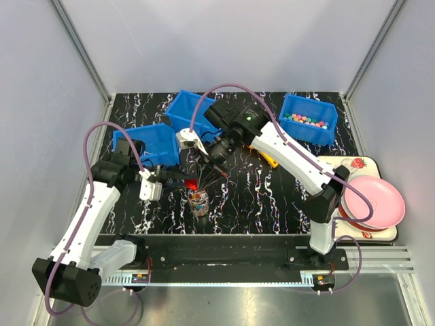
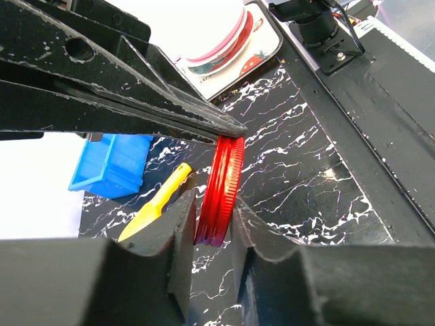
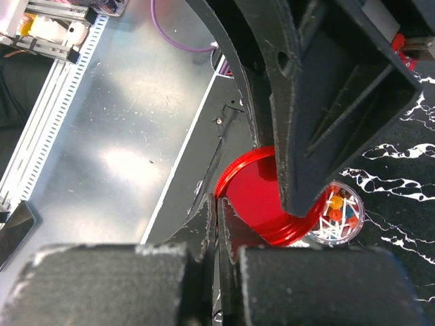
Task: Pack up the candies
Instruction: Move the packing bottle to the center of the board, then close the bottle lid on the packing bottle.
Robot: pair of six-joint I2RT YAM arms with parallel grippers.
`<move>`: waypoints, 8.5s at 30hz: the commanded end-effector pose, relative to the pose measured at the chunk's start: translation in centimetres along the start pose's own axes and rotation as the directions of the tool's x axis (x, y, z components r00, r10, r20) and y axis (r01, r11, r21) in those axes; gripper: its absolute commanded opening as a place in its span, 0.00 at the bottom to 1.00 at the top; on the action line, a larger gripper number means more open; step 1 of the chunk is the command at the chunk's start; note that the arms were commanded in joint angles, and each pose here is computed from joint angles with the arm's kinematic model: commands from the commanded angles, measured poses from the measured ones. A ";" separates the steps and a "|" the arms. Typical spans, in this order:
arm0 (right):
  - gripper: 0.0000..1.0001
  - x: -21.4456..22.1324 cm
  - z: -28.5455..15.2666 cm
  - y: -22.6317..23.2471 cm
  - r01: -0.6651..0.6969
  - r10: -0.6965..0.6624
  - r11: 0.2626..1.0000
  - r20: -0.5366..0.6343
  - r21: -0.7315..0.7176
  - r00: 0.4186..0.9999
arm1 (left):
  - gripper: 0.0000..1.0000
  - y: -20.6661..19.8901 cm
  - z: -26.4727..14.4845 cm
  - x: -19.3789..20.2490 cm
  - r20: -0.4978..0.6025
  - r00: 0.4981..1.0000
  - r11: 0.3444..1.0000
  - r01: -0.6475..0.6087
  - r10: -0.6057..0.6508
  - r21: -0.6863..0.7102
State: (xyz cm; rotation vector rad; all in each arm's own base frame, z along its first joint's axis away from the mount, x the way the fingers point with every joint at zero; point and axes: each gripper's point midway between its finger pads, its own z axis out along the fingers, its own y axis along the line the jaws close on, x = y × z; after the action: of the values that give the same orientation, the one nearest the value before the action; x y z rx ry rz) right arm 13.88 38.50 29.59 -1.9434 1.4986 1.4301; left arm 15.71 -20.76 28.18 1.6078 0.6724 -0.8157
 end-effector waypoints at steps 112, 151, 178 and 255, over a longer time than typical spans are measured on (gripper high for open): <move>0.50 0.4 -15.8 -4.9 0.167 -0.091 0.404 -0.142 0.899 0.986 | 0.99 -8.2 -2.9 14.7 -0.286 0.621 0.675 0.720 -0.730 -0.161; 0.50 -0.7 -21.1 -3.6 0.099 -0.087 0.331 -0.074 0.938 0.993 | 0.73 -6.4 2.7 21.6 -0.520 0.355 0.580 0.727 -0.777 -0.369; 0.50 5.6 -20.1 -3.0 0.154 0.003 0.399 -0.169 0.904 0.986 | 0.92 -3.5 14.6 21.5 -0.125 0.667 0.676 0.703 -0.735 -0.223; 0.54 16.9 -5.8 -9.2 -0.095 0.337 0.757 -0.262 0.647 0.904 | 0.99 -1.8 13.6 20.5 0.104 0.869 0.813 0.491 -0.485 -0.314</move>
State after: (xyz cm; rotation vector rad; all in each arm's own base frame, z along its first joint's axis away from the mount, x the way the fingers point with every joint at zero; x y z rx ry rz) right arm 23.48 27.30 14.42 -1.7013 2.1255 0.4918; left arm 22.78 -32.98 4.09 1.1689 1.4357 -1.0912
